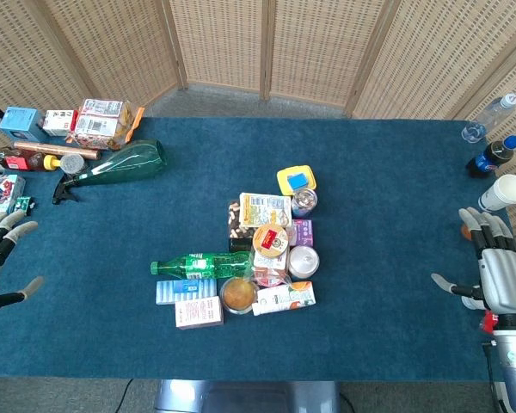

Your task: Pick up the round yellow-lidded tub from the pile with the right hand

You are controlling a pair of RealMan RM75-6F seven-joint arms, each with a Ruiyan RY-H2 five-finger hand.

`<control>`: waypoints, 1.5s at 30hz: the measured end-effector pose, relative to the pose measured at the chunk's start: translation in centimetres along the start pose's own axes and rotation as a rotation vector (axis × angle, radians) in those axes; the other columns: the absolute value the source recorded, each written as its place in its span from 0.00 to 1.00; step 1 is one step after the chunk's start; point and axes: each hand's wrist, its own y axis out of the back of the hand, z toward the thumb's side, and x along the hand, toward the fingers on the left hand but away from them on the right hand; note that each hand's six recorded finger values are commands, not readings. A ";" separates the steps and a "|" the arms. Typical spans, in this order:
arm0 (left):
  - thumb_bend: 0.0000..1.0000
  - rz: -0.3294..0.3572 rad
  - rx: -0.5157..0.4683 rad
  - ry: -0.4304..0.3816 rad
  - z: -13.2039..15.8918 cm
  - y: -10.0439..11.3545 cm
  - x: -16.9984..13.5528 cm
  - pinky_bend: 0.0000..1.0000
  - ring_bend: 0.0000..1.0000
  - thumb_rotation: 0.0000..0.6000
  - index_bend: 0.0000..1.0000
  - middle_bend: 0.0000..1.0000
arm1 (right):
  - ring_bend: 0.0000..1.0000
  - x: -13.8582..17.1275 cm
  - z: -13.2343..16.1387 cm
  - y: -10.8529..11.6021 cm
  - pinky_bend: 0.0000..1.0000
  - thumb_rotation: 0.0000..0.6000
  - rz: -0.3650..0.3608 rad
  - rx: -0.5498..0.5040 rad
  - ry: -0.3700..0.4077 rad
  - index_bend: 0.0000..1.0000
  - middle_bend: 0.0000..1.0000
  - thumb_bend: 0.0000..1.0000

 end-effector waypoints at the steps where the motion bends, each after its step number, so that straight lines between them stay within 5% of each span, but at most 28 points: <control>1: 0.27 0.001 0.000 -0.003 0.1 0.0 0.0 0.00 0.00 1.00 0.18 0.07 | 0.00 0.0 0.0 0.0 0.00 0.88 -0.002 -0.001 0.000 0.00 0.08 0.12; 21: 0.27 -0.025 -0.084 -0.098 2.1 0.7 0.7 0.00 0.00 1.00 0.15 0.07 | 0.00 -0.2 0.6 -0.8 0.00 0.88 0.047 -0.073 0.037 0.00 0.07 0.11; 45: 0.27 -0.018 -0.147 -0.235 5.2 3.1 3.2 0.00 0.00 1.00 0.15 0.07 | 0.00 -7.0 11.2 -5.8 0.00 0.87 0.296 -0.128 0.326 0.00 0.00 0.10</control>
